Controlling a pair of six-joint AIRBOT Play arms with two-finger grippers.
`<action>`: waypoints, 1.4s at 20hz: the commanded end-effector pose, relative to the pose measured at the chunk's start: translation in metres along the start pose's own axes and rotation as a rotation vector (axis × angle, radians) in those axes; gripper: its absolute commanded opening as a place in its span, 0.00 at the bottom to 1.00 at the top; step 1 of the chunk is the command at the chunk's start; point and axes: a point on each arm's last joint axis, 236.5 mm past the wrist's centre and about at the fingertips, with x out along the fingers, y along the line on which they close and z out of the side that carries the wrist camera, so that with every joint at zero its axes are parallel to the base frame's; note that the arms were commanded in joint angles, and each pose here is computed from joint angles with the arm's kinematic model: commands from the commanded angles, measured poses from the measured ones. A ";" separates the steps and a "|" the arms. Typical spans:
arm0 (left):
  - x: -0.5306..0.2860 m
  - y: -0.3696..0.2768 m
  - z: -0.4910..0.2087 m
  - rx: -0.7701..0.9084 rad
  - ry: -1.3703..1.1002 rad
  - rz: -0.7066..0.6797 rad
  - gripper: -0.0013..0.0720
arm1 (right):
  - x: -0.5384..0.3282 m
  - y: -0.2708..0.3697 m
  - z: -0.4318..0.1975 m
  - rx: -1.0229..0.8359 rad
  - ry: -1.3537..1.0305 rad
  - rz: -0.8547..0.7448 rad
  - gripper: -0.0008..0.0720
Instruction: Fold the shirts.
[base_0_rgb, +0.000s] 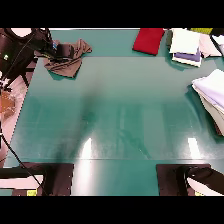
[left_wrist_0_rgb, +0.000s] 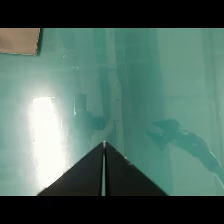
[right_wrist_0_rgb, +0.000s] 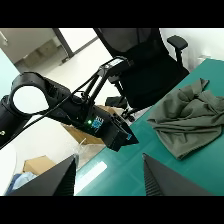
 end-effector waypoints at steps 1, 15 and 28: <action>0.000 0.000 0.000 0.000 -0.001 0.000 0.06 | 0.000 0.000 0.001 -0.001 -0.003 -0.001 0.66; 0.000 -0.002 0.012 0.000 -0.051 -0.009 0.06 | 0.000 0.000 0.001 -0.001 -0.003 -0.001 0.66; 0.158 0.093 -0.015 -0.670 0.184 -0.112 1.00 | 0.000 0.000 0.000 -0.001 -0.002 -0.001 0.66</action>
